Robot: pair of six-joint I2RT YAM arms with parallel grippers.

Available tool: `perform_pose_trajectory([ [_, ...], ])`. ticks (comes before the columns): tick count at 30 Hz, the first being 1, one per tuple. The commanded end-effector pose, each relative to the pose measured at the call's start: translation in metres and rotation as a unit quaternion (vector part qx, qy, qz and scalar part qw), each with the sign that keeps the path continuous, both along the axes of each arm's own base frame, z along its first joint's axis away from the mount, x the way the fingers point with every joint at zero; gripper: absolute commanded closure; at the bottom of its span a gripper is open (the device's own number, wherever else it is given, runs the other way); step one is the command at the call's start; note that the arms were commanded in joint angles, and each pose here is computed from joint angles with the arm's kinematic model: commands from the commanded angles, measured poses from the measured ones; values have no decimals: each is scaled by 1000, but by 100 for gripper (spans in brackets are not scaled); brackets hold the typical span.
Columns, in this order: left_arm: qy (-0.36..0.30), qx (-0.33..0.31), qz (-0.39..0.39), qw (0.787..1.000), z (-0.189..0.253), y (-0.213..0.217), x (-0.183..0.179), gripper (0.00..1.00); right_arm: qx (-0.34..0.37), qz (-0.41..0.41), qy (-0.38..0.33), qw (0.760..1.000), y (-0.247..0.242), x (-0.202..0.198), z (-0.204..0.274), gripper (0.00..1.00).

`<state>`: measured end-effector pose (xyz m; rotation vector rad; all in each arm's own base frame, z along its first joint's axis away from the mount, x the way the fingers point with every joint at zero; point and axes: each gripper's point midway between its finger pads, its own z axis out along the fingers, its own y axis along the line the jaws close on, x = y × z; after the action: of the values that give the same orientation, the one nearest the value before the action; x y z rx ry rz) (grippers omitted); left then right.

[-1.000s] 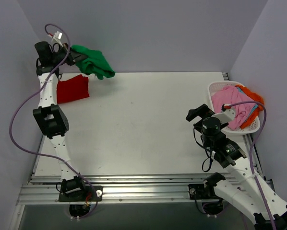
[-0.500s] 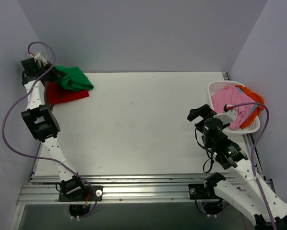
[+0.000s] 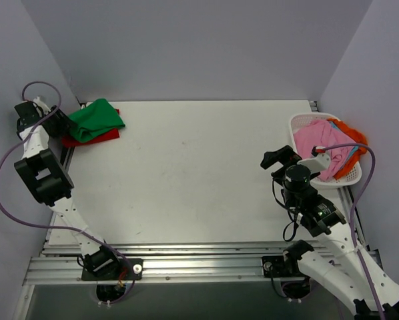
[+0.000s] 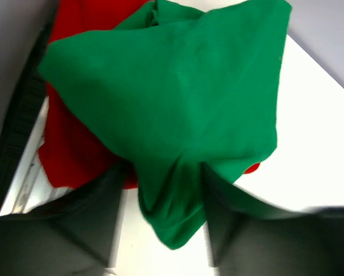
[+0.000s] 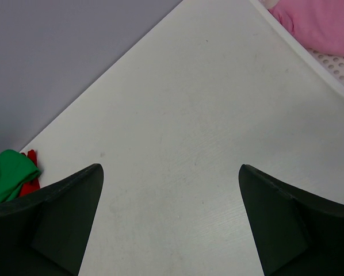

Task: Fold and stack the t-shirts
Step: Neatly place the folded tshirt to the corner

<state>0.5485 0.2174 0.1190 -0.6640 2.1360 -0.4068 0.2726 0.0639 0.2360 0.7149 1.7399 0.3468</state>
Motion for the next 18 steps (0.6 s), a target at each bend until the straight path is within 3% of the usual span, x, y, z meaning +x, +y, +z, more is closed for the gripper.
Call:
perform_pose_trajectory([
  [1, -45, 62, 116, 990, 69, 63, -22, 28, -3, 2, -6, 1000, -1, 0, 3, 0],
  [3, -32, 59, 135, 989, 67, 70, -30, 11, -3, 4, -6, 1000, -1, 0, 3, 0],
  [7, 8, 66, 196, 978, 57, 91, -53, 5, -1, 5, -10, 1000, -1, -1, 6, 0],
  [11, 7, 49, 250, 967, 55, 92, -76, 8, 4, 9, -13, 1000, 0, -2, 6, 0],
  [14, -102, 31, 230, 967, 89, 77, -63, 9, 5, 13, -11, 1000, 2, -1, 4, 0],
  [16, -126, 4, 212, 969, 96, 61, -54, 13, 4, 12, -10, 1000, 2, -1, 4, 0],
  [18, -141, -14, 186, 972, 98, 50, -40, 26, 4, 10, -11, 1000, 2, -1, 4, 0],
])
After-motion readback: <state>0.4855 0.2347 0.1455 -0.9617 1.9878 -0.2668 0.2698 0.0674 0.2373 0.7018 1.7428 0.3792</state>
